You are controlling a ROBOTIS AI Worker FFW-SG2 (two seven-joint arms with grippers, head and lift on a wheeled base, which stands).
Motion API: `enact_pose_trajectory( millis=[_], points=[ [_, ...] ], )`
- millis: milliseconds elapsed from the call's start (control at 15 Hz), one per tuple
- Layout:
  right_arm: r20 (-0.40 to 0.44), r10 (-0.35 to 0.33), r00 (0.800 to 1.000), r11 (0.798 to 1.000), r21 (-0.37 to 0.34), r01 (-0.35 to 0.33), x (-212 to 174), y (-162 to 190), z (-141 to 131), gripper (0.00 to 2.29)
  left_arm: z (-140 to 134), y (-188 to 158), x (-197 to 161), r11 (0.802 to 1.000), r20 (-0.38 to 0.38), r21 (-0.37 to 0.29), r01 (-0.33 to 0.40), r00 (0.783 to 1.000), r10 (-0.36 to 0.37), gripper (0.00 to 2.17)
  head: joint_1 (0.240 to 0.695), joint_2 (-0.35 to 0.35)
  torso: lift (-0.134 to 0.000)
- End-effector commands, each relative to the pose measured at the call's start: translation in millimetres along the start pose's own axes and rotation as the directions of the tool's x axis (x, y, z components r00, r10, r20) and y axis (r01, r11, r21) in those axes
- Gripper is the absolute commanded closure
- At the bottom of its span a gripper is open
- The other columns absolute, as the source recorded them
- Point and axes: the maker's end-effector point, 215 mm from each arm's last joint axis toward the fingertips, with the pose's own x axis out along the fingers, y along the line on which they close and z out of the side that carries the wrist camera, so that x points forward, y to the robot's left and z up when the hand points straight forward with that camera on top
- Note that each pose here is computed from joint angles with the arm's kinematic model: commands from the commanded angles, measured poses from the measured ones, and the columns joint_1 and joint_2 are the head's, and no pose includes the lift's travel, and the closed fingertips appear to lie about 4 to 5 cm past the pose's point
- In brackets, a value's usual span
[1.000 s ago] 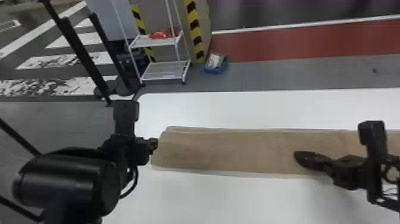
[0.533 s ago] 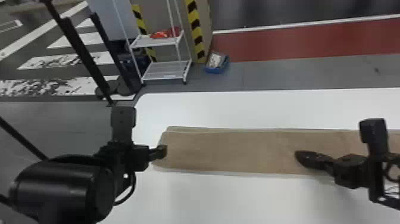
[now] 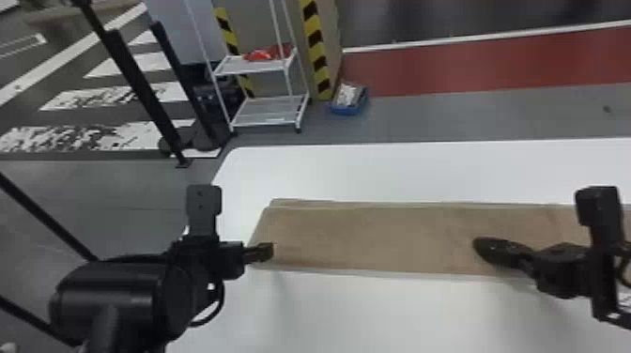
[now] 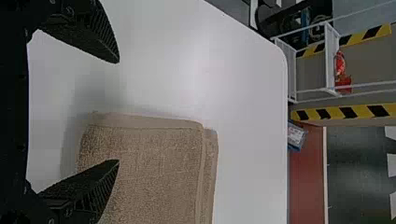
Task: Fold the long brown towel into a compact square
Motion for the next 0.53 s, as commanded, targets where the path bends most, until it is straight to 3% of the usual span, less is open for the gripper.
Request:
enact_pose_trajectory(
  millis=[0,333,467],
  points=[
    [-0.002,0.006,1.000,1.000,0.002,-0.006,0.8,2.3,-1.8,1.86,-6.5,-1.1,6.4,1.000,-0.016,-0.008,0.014,1.000,-0.014,0.21,0.695,0.299,-0.125],
    [-0.006,0.006,1.000,1.000,0.002,-0.006,-0.3,4.9,0.2,1.86,-13.1,-6.1,8.6,0.999,-0.039,-0.008,0.042,0.998,-0.042,0.29,0.695,0.299,-0.125],
    [-0.009,0.005,1.000,1.000,0.006,-0.005,-1.4,5.1,-1.5,1.86,-24.2,-11.3,6.8,0.997,-0.089,-0.011,0.073,0.993,-0.074,0.59,0.695,0.299,-0.125]
  ],
)
